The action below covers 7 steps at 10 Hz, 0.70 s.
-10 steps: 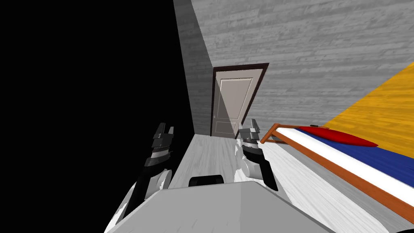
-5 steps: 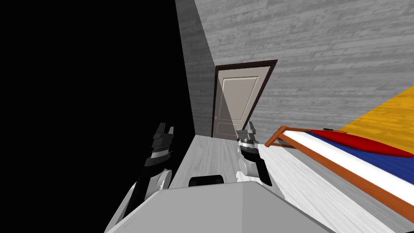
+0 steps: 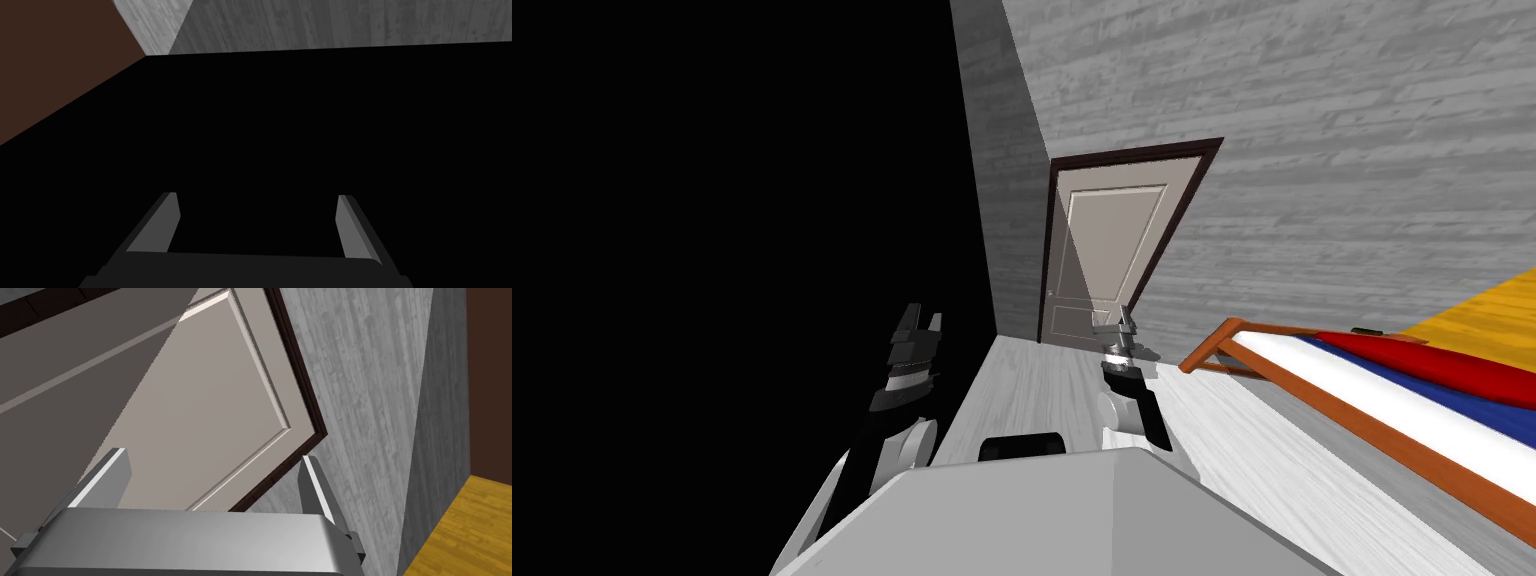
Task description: Pull the door open
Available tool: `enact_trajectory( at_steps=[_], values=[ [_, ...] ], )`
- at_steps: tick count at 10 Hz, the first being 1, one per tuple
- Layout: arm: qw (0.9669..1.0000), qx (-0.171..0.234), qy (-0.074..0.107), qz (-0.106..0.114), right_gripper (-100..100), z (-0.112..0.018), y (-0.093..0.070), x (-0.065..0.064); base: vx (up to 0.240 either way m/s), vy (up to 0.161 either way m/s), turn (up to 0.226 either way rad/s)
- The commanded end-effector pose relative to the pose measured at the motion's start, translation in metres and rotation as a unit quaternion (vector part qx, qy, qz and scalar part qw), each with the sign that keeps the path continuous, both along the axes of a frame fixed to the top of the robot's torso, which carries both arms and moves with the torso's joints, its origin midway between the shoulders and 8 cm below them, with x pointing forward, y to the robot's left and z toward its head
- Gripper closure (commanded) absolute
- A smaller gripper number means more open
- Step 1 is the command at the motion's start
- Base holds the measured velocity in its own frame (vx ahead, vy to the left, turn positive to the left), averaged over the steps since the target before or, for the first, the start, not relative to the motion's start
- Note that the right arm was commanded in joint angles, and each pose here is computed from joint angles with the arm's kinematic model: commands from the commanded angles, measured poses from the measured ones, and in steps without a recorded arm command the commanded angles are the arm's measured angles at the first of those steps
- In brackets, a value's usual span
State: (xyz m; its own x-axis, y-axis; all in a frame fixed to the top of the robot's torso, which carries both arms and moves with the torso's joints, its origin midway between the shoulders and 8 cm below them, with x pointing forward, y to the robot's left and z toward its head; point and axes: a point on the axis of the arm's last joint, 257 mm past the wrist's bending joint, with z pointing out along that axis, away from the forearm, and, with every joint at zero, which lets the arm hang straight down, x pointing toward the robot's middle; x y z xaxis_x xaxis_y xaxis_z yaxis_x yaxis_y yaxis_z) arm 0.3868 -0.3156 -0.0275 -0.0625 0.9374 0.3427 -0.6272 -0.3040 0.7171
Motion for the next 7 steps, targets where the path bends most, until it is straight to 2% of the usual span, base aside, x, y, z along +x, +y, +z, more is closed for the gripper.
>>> enact_trajectory(
  at_steps=[1, 4, 7],
  values=[
    [0.9997, 0.020, 0.006, 0.011, -100, -0.013, -0.003, 0.007, 0.093, -0.021, 0.053],
    [0.9977, 0.059, 0.016, 0.029, -100, -0.037, -0.008, 0.017, 0.094, -0.007, 0.068],
    [0.9937, 0.099, 0.027, 0.045, -100, -0.061, -0.014, 0.027, 0.102, -0.018, 0.069]
  ],
)
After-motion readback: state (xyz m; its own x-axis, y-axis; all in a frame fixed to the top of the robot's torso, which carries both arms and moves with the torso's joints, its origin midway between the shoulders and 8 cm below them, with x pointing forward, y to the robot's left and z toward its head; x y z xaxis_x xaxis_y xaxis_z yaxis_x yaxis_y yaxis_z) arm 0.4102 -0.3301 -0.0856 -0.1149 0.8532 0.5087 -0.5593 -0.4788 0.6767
